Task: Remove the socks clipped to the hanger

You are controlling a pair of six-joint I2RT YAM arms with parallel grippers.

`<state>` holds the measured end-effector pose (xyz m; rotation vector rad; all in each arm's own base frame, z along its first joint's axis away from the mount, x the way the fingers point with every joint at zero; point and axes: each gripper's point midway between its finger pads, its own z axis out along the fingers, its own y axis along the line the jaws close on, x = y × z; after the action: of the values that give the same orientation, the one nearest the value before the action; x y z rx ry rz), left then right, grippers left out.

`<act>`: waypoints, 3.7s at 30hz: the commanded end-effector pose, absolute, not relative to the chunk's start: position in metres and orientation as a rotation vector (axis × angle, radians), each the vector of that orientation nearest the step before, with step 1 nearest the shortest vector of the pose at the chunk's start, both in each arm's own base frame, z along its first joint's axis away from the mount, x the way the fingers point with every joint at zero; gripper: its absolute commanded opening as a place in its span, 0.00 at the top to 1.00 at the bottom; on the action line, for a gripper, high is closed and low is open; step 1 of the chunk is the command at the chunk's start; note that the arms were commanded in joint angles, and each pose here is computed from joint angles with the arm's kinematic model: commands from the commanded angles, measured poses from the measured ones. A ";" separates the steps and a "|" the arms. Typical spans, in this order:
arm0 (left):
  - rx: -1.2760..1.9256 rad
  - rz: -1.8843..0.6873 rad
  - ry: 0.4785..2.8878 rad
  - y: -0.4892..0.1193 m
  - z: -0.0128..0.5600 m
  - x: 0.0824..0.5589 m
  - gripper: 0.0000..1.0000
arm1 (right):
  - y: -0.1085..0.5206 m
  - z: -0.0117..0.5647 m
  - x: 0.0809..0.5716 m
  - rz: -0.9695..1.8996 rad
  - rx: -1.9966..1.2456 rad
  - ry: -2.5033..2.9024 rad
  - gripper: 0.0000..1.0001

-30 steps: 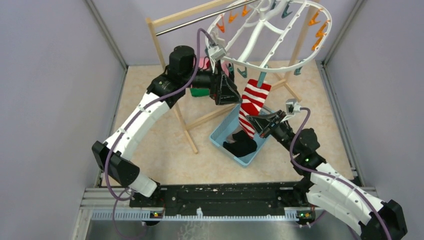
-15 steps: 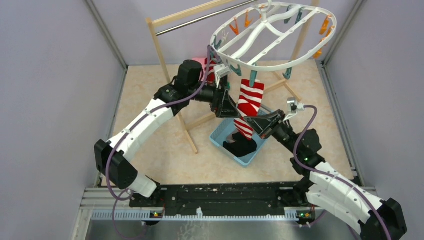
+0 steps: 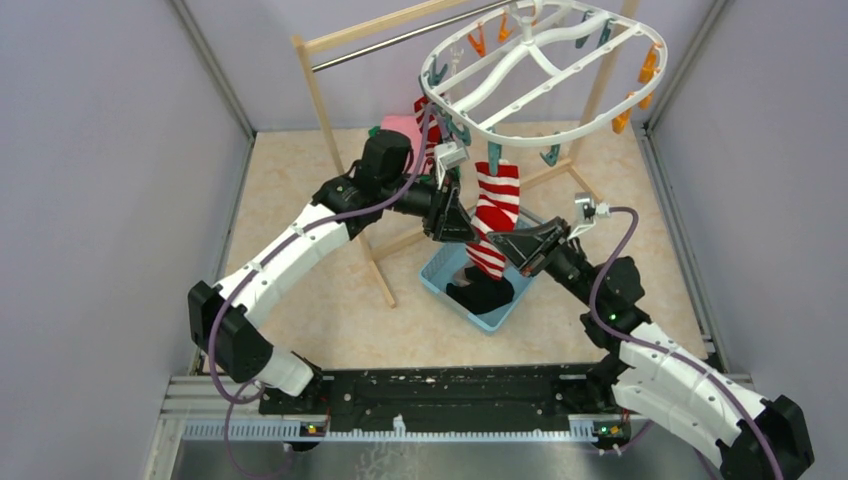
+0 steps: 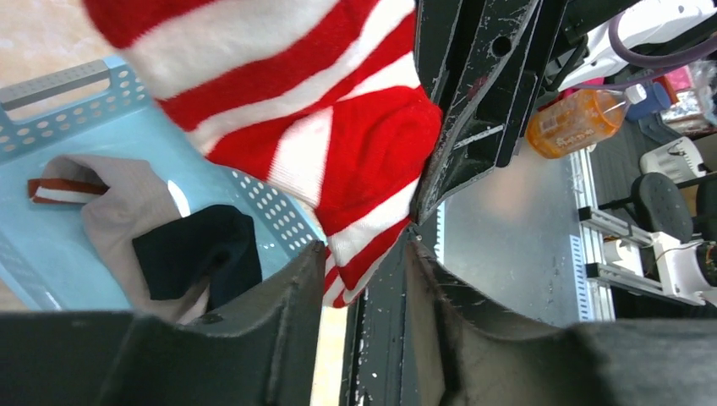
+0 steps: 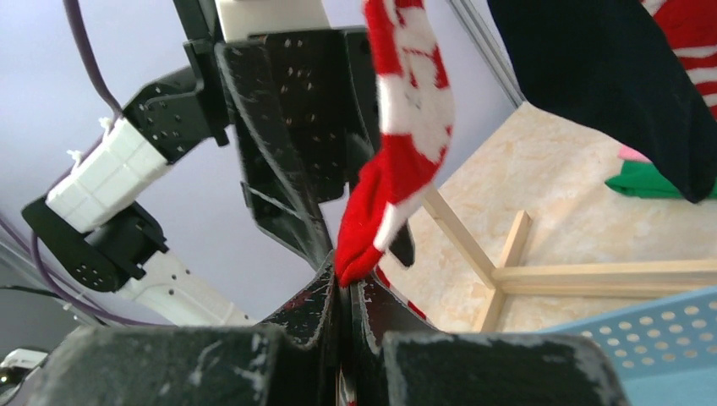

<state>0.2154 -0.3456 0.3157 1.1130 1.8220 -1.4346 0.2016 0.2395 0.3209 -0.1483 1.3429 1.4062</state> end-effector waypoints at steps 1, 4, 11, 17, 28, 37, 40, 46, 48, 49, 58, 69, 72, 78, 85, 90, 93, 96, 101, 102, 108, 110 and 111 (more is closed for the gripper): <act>1.153 -1.448 1.720 -0.349 0.336 0.210 0.68 | 0.237 0.364 0.192 1.453 -0.170 1.235 1.00; 1.162 -1.447 1.714 -0.349 0.339 0.209 0.85 | 0.237 0.369 0.191 1.477 -0.159 1.225 1.00; 1.164 -1.449 1.703 -0.349 0.342 0.209 1.00 | 0.233 0.371 0.193 1.455 -0.122 1.238 0.85; 1.151 -1.408 1.688 -0.350 0.348 0.216 1.00 | 0.220 0.383 0.200 1.340 -0.100 1.247 0.59; 1.163 -1.213 1.714 -0.348 0.335 0.223 1.00 | 0.220 0.403 0.220 1.155 -0.103 1.216 0.27; 1.227 -1.153 1.673 -0.353 0.336 0.215 1.00 | 0.228 0.422 0.249 0.991 -0.135 1.195 0.20; 1.230 -1.130 1.664 -0.349 0.338 0.215 1.00 | 0.225 0.422 0.254 0.957 -0.125 1.197 0.19; 1.216 -1.028 1.639 -0.341 0.344 0.222 1.00 | 0.212 0.409 0.250 0.914 -0.100 1.245 0.18; 1.221 -1.010 1.637 -0.339 0.344 0.223 1.00 | 0.207 0.413 0.243 0.932 -0.090 1.226 0.19; 1.219 -1.002 1.641 -0.339 0.342 0.224 1.00 | 0.207 0.416 0.240 0.949 -0.090 1.217 0.19; 1.287 -0.994 1.580 -0.340 0.348 0.210 1.00 | 0.239 0.433 0.224 1.148 -0.105 1.141 0.20; 1.413 -1.013 1.434 -0.355 0.365 0.185 1.00 | 0.225 0.409 0.239 0.958 0.005 1.237 0.20; 1.426 -1.018 1.401 -0.361 0.369 0.185 1.00 | 0.222 0.402 0.243 0.922 0.029 1.283 0.20; 1.454 -1.013 1.362 -0.372 0.377 0.183 1.00 | 0.213 0.389 0.244 0.887 0.072 1.371 0.24; 1.499 -0.998 1.378 -0.386 0.361 0.180 0.84 | 0.202 0.388 0.216 1.024 0.063 1.305 0.64; 1.451 -0.997 1.452 -0.384 0.354 0.184 0.27 | 0.188 0.386 0.218 0.995 0.125 1.319 1.00; 1.333 -0.946 1.520 -0.377 0.359 0.198 0.10 | 0.182 0.384 0.221 0.971 0.141 1.332 1.00; 1.175 -0.917 1.592 -0.363 0.371 0.224 0.01 | 0.178 0.383 0.224 0.967 0.153 1.344 1.00; 0.973 -1.046 1.607 -0.339 0.404 0.261 0.01 | 0.178 0.374 0.229 0.979 0.172 1.382 1.00; 0.962 -1.078 1.574 -0.338 0.413 0.264 0.01 | 0.179 0.374 0.229 0.988 0.173 1.385 1.00; 1.018 -1.248 1.436 -0.352 0.440 0.255 0.01 | 0.183 0.375 0.226 1.033 0.174 1.386 1.00; 1.021 -1.262 1.418 -0.356 0.444 0.257 0.01 | 0.185 0.378 0.225 1.054 0.170 1.383 1.00; 1.022 -1.266 1.412 -0.358 0.445 0.259 0.01 | 0.187 0.379 0.225 1.064 0.168 1.382 1.00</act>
<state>0.2694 -0.3440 0.4052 0.9829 1.5785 -1.1552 0.2303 0.1831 0.3596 0.1731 1.4229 0.9892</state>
